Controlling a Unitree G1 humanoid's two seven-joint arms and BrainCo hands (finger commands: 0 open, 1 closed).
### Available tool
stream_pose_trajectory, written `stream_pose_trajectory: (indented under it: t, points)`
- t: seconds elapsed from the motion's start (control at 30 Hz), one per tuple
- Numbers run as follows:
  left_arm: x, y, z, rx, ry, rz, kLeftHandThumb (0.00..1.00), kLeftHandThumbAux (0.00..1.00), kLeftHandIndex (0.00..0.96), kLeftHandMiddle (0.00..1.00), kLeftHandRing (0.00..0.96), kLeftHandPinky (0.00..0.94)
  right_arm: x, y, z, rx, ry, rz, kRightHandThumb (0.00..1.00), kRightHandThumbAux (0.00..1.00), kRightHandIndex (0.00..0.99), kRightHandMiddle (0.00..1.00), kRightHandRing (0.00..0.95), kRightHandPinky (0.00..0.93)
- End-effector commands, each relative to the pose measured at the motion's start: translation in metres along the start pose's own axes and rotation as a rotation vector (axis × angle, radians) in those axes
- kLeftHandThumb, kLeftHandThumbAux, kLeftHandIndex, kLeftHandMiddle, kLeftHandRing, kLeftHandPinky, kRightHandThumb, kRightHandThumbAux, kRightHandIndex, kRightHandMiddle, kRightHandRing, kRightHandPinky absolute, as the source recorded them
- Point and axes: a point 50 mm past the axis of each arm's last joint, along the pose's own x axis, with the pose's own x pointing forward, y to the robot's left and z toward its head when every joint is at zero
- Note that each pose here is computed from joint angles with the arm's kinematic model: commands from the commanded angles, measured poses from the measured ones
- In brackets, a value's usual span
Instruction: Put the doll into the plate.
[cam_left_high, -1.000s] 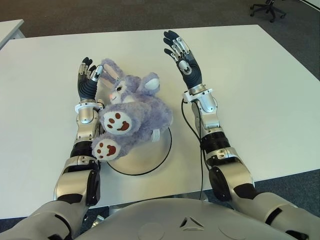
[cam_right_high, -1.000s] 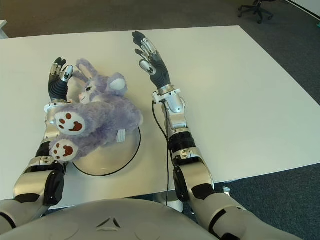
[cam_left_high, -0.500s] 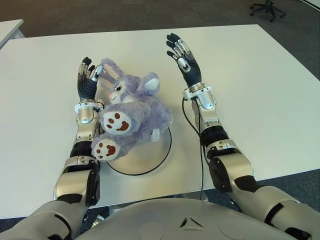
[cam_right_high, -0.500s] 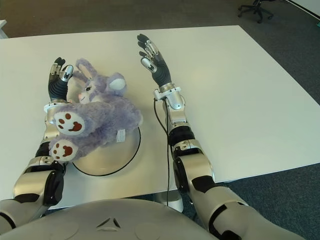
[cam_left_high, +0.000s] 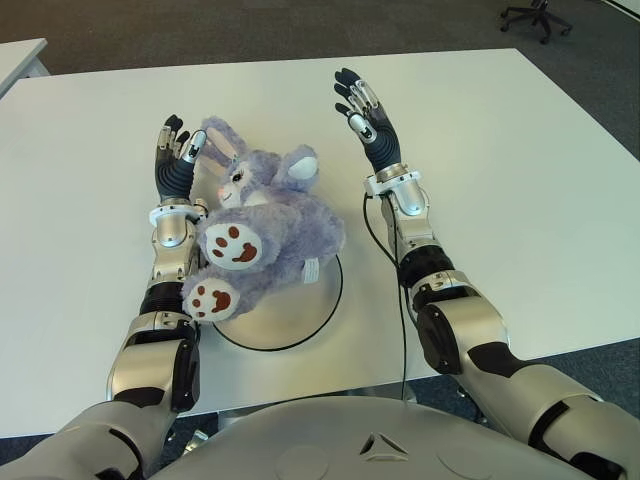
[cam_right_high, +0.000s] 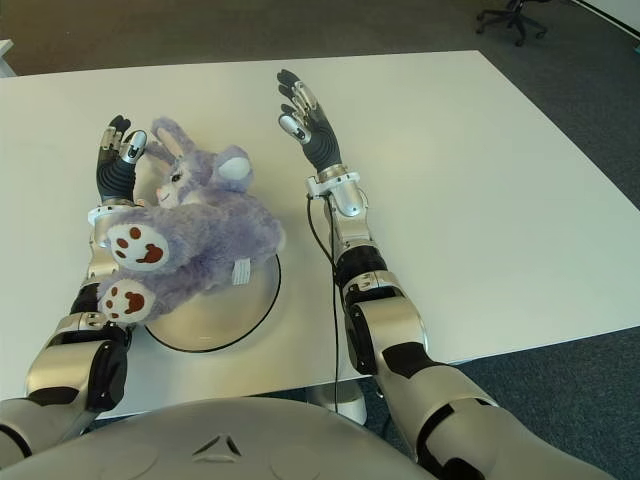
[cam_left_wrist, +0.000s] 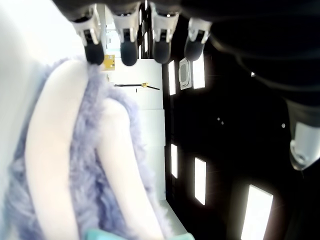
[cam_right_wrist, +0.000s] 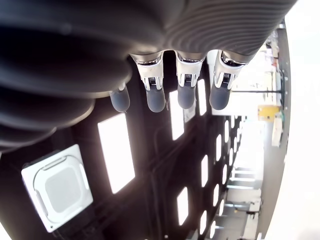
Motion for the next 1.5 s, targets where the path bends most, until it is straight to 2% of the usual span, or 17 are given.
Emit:
stream_pose_trajectory:
  t: [0.03,0.97,1.5]
  points:
    - [-0.056,0.005,-0.068,0.042,0.288,-0.012,0.002,0.482,0.0,0.073,0.083,0.104,0.004,0.001,-0.002,-0.013,0.018,-0.002,0.0,0.408,0.0,0.0,0.0,0.016]
    - [-0.056,0.006,-0.067,0.042,0.284,-0.004,0.004,0.478,0.0,0.073,0.088,0.114,0.0,-0.004,-0.02,-0.009,0.141,-0.048,0.0,0.484,0.0,0.0,0.0,0.0]
    - [-0.057,0.007,-0.067,0.049,0.282,-0.004,0.006,0.472,0.0,0.077,0.089,0.104,-0.008,-0.005,-0.034,0.018,0.223,-0.091,0.0,0.523,0.0,0.0,0.0,0.004]
